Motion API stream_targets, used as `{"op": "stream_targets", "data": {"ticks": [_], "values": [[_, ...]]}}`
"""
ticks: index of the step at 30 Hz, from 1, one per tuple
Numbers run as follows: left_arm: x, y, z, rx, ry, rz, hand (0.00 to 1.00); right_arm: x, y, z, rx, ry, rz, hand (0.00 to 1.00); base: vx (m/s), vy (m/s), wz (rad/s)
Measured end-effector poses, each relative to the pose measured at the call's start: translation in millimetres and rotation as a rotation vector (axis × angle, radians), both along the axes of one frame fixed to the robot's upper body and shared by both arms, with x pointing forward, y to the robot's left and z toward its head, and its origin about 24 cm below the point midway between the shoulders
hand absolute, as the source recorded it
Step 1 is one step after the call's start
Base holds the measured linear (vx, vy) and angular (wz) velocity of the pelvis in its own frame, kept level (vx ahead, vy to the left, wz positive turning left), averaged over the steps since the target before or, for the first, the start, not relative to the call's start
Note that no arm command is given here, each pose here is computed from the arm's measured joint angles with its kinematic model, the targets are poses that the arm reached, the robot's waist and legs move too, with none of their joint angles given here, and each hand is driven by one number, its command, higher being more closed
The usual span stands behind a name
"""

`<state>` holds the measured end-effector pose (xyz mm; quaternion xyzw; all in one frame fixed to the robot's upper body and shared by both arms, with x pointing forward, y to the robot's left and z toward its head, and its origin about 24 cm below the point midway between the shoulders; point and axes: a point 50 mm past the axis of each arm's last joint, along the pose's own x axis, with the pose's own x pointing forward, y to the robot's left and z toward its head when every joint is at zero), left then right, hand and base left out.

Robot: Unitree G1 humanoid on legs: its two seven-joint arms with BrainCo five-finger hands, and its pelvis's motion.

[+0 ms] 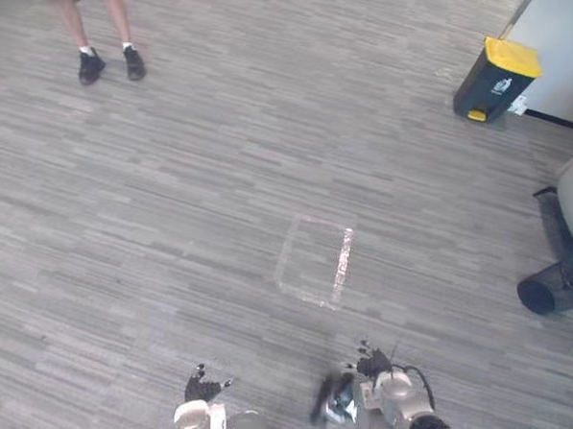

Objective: Organize the slippers on the shoe rack

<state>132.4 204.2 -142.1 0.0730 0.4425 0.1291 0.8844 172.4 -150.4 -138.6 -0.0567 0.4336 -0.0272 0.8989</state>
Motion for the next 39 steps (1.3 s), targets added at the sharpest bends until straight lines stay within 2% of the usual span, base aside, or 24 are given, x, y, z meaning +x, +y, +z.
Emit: {"op": "stream_targets", "data": {"ticks": [9, 17, 20, 29, 36, 39], "values": [[4.7, -17.5, -2.2, -0.051, 0.0, -0.031, 0.0, -6.2, -12.0, -1.5, -0.022, 0.01, -0.018, 0.0, 0.59, -0.184, -0.22], [25.5, -18.3, 11.6, -0.055, -0.115, -0.02, 0.0, -6.2, -7.6, -2.7, -0.005, 0.018, -0.039, 0.0, 0.39, 0.192, -0.82], [21.1, -10.2, 9.5, -0.043, -0.097, 0.012, 0.0, -13.9, 6.4, -6.7, 0.023, 0.044, -0.017, 0.0, 0.29, 0.249, -0.48], [-3.3, 12.4, -0.5, 0.002, 0.013, 0.04, 0.0, -16.6, 7.7, -8.1, 0.04, 0.049, 0.007, 0.0, 0.27, 0.162, -0.81], [-9.0, 16.6, -2.1, 0.009, 0.031, 0.038, 0.0, -11.8, 3.0, -6.5, 0.027, 0.041, 0.018, 0.0, 0.25, -0.065, -0.65], [-11.6, 2.5, -6.7, -0.024, 0.056, -0.009, 0.0, -12.2, -11.8, -6.0, -0.01, 0.041, 0.014, 0.0, 0.32, -0.144, -0.32]]}}
